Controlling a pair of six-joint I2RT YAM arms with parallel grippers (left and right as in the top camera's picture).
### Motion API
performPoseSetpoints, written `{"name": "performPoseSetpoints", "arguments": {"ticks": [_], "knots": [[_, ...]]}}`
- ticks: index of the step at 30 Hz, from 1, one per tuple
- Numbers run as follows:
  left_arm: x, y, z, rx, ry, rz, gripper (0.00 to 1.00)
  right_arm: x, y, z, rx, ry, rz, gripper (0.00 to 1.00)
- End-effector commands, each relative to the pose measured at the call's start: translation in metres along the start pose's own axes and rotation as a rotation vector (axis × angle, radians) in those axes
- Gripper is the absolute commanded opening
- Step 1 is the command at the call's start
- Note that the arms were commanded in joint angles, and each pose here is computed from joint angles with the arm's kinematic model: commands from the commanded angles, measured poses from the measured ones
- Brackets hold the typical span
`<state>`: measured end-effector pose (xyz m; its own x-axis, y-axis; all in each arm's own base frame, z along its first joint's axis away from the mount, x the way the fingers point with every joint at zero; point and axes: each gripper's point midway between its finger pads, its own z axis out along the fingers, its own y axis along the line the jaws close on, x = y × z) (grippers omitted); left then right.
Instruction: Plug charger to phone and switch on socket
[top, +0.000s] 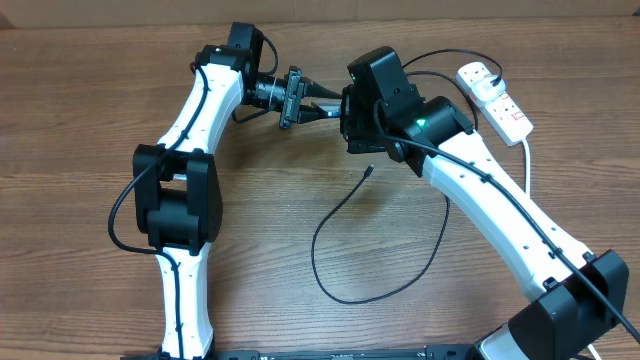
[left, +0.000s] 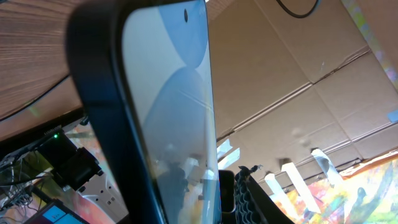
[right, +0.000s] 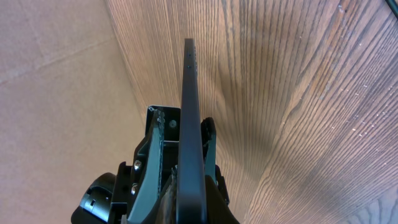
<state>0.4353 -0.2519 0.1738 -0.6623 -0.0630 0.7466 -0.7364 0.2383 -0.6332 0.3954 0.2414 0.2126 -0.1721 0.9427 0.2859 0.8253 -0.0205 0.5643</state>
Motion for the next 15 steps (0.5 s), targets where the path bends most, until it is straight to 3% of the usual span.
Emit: {"name": "performPoseSetpoints", "arguments": {"ticks": [1, 15], "knots": [[0.0051, -0.0062, 0.0027, 0.01, 0.026, 0.01, 0.27, 0.003, 0.0116, -0.0081, -0.047, -0.018, -0.004, 0.04], [0.004, -0.0057, 0.0027, 0.007, 0.02, 0.011, 0.26, 0.0091, 0.0133, -0.0083, -0.06, -0.005, -0.011, 0.05]]}}
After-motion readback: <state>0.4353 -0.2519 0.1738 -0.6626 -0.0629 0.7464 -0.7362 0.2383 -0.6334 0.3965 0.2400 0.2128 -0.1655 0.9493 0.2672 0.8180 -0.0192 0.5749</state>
